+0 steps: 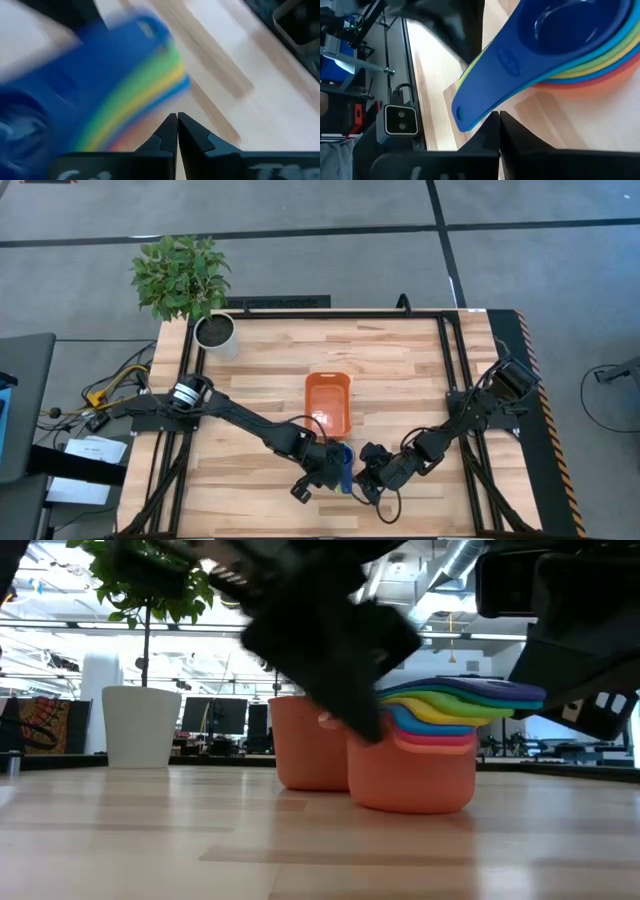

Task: Nest measuring cups in basket
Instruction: Put the stacked measuring cups into the orange bin

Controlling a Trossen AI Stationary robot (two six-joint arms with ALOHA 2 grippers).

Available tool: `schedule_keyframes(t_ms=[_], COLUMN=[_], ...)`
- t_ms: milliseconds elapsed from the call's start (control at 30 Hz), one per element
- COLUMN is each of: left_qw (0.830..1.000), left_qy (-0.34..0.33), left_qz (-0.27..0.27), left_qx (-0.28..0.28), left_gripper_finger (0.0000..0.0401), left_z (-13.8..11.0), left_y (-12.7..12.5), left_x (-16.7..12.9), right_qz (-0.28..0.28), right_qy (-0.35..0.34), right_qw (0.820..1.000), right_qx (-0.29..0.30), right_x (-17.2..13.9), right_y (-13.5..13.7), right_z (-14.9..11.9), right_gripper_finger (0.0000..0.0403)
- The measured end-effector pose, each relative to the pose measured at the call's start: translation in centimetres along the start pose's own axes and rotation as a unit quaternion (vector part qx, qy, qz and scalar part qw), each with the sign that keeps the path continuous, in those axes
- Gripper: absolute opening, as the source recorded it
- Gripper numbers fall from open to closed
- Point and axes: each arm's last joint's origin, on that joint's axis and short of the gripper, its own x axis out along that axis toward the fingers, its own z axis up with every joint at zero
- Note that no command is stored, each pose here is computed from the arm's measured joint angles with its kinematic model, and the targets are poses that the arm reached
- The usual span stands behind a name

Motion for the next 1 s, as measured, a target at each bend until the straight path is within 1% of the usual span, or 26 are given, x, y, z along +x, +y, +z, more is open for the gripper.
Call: schedule_keyframes(t_ms=[67, 200, 333, 433, 633, 700, 833, 900, 1000], left_qw=[1.0, 0.999, 0.999, 0.999, 0.998, 0.998, 0.998, 0.998, 0.998], left_qy=[-0.022, -0.039, -0.035, -0.038, -0.053, -0.058, -0.064, -0.063, -0.063], left_qz=[0.008, 0.012, 0.012, 0.014, 0.018, 0.02, 0.025, 0.027, 0.031], left_qx=[0.001, 0.007, 0.004, 0.005, 0.007, 0.007, 0.006, 0.004, 0.003], left_gripper_finger=[0.0, 0.0, 0.0, 0.0, 0.0, 0.0, 0.0, 0.0, 0.0], left_z=[0.3, 0.6, 0.4, 0.5, 0.8, 0.8, 0.9, 0.8, 0.8], left_y=[0.5, 0.8, 0.9, 1.0, 1.2, 1.3, 1.6, 1.7, 1.8], left_x=[0.1, 0.1, 0.2, 0.2, 0.1, 0.1, 0.0, 0.0, 0.0], right_qz=[-0.001, 0.002, 0.008, 0.013, 0.007, 0.007, 0.017, 0.004, -0.025], right_qy=[-0.003, 0.0, -0.004, 0.002, 0.006, 0.009, 0.012, 0.011, -0.013], right_qw=[1.0, 1.0, 1.0, 1.0, 1.0, 1.0, 1.0, 1.0, 1.0], right_qx=[0.002, -0.002, -0.006, -0.011, -0.012, 0.0, 0.005, 0.001, -0.002], right_x=[0.1, 0.2, 0.3, 0.3, 0.4, 0.3, -1.4, -2.6, -4.3], right_y=[-0.1, -0.3, -0.3, -0.3, -0.5, -0.4, 0.5, 0.8, 1.0], right_z=[0.3, 0.8, 1.1, 1.2, 1.2, 1.1, 1.0, 1.1, 1.1], right_gripper_finger=[0.0017, 0.0009, 0.0006, 0.0013, 0.0014, 0.0015, 0.004, 0.0059, 0.0085])
